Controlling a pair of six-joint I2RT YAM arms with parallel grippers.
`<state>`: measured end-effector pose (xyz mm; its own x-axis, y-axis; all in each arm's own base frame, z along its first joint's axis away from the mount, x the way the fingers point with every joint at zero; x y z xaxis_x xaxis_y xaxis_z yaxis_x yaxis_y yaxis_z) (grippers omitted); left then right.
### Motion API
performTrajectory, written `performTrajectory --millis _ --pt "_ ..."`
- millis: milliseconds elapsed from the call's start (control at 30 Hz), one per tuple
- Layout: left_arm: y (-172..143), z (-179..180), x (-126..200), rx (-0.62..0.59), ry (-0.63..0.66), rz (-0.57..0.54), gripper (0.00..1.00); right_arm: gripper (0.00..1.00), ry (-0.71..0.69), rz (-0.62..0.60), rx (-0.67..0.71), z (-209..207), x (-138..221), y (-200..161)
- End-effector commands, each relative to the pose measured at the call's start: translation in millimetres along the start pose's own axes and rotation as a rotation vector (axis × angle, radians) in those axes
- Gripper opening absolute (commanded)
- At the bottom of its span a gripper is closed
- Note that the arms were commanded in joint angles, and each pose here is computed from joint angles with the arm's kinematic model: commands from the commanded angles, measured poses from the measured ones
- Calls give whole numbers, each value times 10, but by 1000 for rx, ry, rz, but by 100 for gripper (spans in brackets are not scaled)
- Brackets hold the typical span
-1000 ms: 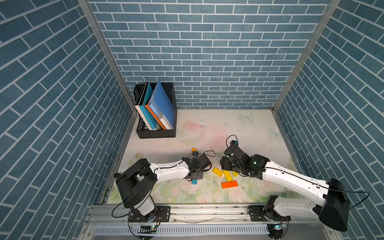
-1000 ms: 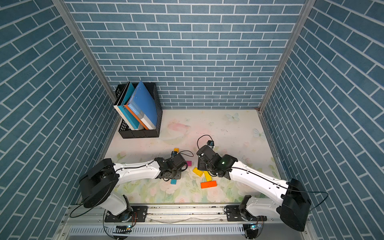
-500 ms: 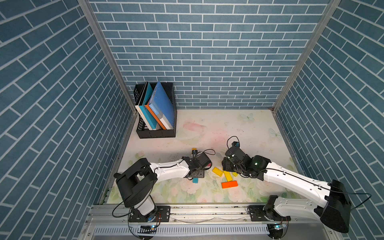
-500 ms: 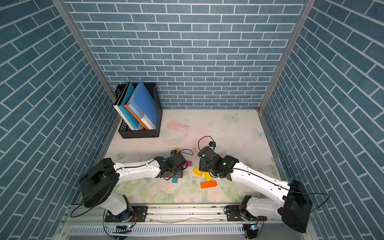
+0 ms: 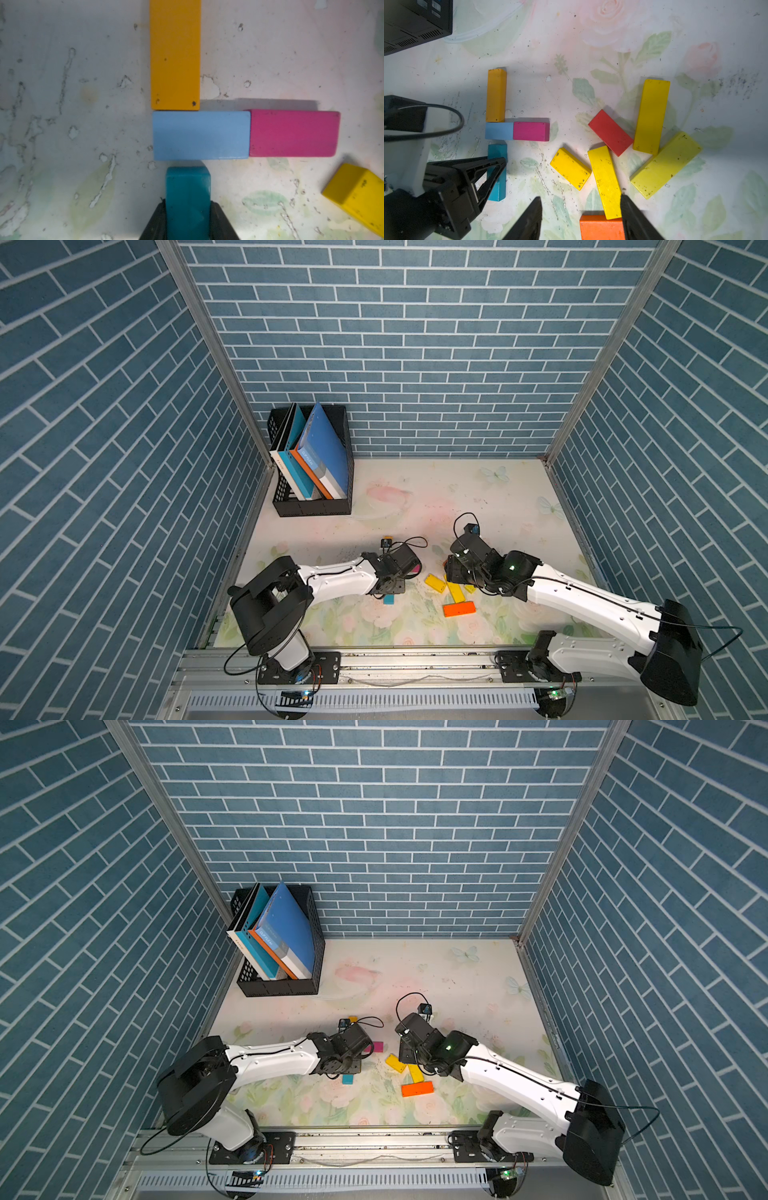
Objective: Assemble the letter h with building blocks
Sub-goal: Assemble the building block at the center of the board.
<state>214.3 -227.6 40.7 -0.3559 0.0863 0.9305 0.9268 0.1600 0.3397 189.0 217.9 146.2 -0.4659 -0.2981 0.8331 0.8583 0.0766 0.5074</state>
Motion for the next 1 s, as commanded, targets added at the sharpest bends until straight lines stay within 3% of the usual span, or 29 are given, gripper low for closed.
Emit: performTrajectory --millis 0,67,167,200,400,967 --pt "52 88 31 -8 31 -18 33 61 -26 -4 -19 -46 23 8" --pt "47 90 21 -11 33 -15 40 61 -25 -8 -22 -45 28 18" --pt "41 85 1 -12 36 -11 63 61 -26 -9 -19 -44 36 25" --pt "38 87 -5 -13 37 -10 64 61 -26 -9 -20 -43 38 25" --pt "48 58 -4 -16 30 -9 54 61 -30 -10 -21 -61 50 19" --pt "37 58 -49 -19 39 -5 43 61 -37 2 -25 -95 -11 -42"
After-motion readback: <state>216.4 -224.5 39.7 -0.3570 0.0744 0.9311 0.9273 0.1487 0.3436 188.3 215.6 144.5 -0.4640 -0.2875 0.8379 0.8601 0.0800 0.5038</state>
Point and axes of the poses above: each gripper's point midway between its finger pads, its own x axis back along the fingers, its own z axis along the line the jaws close on, y = z × x, the point moved 2 cm from there along x, back along the fingers, and after that the axes turned 8 degrees about x, right-handed, at the moved point
